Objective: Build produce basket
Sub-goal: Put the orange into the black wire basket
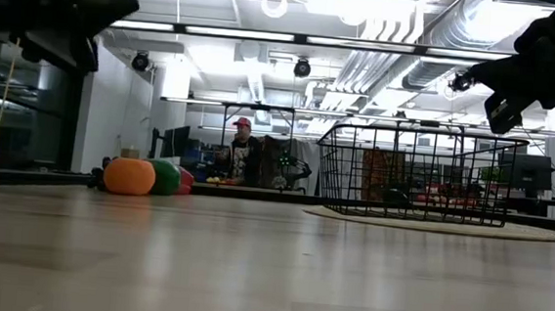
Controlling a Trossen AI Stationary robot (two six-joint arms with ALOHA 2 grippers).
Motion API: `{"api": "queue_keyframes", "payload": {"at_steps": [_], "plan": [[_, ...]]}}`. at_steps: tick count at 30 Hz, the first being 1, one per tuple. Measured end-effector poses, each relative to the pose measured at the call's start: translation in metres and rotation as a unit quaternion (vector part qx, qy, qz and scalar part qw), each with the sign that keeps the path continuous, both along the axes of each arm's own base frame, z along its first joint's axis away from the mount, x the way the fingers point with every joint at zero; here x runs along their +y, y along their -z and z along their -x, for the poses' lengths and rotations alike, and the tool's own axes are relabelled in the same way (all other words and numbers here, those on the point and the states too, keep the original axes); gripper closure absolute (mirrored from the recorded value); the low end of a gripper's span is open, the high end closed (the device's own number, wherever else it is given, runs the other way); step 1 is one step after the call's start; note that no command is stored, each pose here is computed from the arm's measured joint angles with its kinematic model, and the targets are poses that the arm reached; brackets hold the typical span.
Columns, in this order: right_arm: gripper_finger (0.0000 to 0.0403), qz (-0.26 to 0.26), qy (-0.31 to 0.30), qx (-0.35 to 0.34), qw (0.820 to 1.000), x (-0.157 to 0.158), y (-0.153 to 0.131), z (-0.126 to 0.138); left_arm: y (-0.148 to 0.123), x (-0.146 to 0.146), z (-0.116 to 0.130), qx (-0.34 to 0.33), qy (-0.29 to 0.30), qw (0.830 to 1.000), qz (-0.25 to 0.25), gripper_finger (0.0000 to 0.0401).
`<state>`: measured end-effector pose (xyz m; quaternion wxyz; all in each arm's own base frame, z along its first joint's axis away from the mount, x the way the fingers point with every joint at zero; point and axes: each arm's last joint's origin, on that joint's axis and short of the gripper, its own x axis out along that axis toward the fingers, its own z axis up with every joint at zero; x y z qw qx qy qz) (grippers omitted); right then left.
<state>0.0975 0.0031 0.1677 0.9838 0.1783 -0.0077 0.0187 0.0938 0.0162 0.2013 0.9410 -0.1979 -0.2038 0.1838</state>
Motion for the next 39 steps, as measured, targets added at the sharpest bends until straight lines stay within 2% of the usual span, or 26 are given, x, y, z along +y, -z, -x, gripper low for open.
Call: {"api": "queue_keyframes", "payload": {"at_steps": [2,4,8,11,14,17,19,25,32,39], "plan": [[0.0403,0.000,0.000,0.000,1.000,0.000,0.000,0.000,-0.014,0.002,0.001,-0.010,-0.032,0.999,0.012,0.0384],[0.0403,0.000,0.000,0.000,1.000,0.000,0.000,0.000,-0.032,0.005,0.000,0.009,-0.051,0.999,0.014,0.0365],[0.0403,0.000,0.000,0.000,1.000,0.000,0.000,0.000,-0.068,0.010,-0.007,0.140,-0.079,0.987,0.018,0.0302],[0.0403,0.000,0.000,0.000,1.000,0.000,0.000,0.000,-0.094,0.016,-0.009,0.247,-0.103,0.963,0.038,0.0242],[0.0403,0.000,0.000,0.000,1.000,0.000,0.000,0.000,-0.110,0.022,-0.012,0.342,-0.118,0.930,0.069,0.0187],[0.0403,0.000,0.000,0.000,1.000,0.000,0.000,0.000,-0.119,0.028,-0.017,0.416,-0.127,0.895,0.096,0.0144],[0.0403,0.000,0.000,0.000,1.000,0.000,0.000,0.000,-0.123,0.033,-0.024,0.443,-0.127,0.881,0.107,0.0124],[0.0403,0.000,0.000,0.000,1.000,0.000,0.000,0.000,-0.119,0.053,-0.047,0.503,-0.121,0.843,0.148,0.0095],[0.0403,0.000,0.000,0.000,1.000,0.000,0.000,0.000,-0.080,0.096,-0.063,0.593,-0.168,0.740,0.269,0.0095],[0.0403,0.000,0.000,0.000,1.000,0.000,0.000,0.000,-0.039,0.127,-0.083,0.643,-0.147,0.670,0.340,0.0095]]}}
